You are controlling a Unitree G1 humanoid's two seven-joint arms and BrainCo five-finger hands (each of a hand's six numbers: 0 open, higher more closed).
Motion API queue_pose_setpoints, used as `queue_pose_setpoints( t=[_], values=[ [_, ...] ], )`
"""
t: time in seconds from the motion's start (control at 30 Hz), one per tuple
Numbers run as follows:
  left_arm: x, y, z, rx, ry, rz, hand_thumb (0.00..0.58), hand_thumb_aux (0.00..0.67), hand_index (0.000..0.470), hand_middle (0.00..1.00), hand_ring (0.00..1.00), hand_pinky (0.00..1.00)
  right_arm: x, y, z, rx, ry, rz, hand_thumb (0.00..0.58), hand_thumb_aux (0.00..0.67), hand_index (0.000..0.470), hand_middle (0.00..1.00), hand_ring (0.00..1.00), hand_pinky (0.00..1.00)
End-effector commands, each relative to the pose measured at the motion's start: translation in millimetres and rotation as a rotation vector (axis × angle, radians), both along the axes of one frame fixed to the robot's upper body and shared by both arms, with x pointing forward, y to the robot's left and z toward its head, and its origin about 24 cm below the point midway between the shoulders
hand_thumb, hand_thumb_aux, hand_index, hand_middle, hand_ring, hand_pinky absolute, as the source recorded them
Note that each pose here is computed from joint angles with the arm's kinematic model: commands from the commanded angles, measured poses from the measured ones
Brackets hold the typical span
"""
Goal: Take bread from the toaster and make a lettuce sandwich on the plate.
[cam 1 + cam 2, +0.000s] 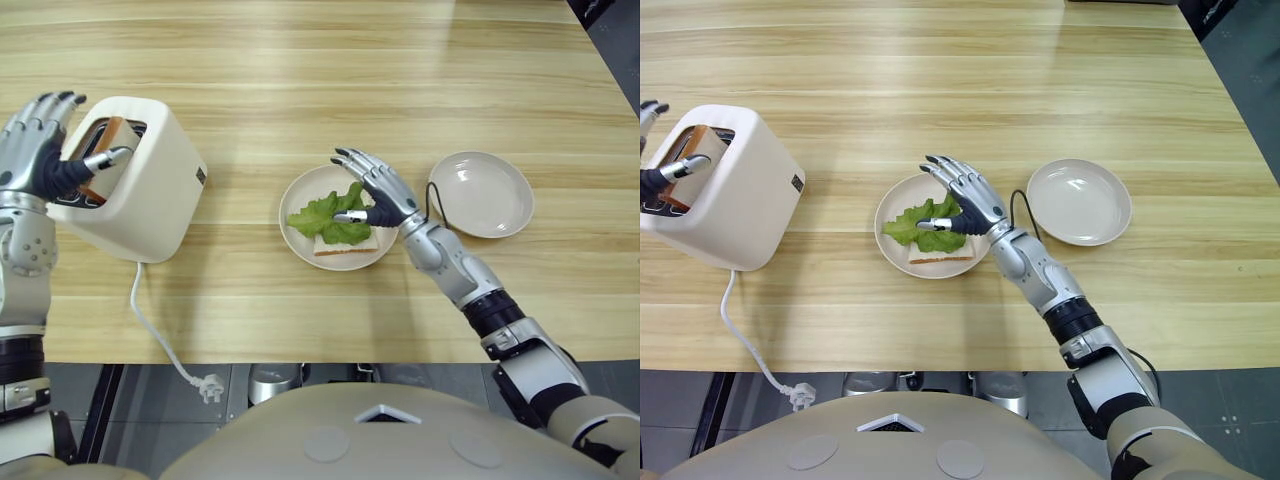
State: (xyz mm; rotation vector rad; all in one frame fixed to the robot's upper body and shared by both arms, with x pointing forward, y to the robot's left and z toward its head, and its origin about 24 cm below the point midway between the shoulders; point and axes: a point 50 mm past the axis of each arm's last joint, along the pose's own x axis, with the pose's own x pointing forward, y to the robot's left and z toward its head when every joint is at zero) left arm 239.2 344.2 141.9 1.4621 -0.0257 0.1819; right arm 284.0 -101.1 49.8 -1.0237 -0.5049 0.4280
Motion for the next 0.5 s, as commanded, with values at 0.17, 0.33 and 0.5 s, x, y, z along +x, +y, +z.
queue_pose_setpoints(
  t=[0.17, 0.33, 0.5],
  values=[
    [2, 1, -14, 0.001, 0.076, -0.003, 0.580, 0.670, 0.460, 0.00, 0.00, 0.00, 2, -9, 9, 0.042, -0.042, -0.040, 0.000, 0.000, 0.000, 0.00, 0.00, 0.00],
    [3, -2, -2, -0.027, -0.003, -0.042, 0.580, 0.670, 0.460, 0.00, 0.00, 0.00, 3, -10, 10, 0.046, -0.049, -0.042, 0.000, 0.000, 0.000, 0.00, 0.00, 0.00],
    [4, -27, 39, -0.107, -0.305, -0.212, 0.580, 0.670, 0.460, 1.00, 1.00, 1.00, 3, -11, 9, 0.046, -0.051, -0.045, 0.000, 0.000, 0.000, 0.00, 0.00, 0.00]
  ],
)
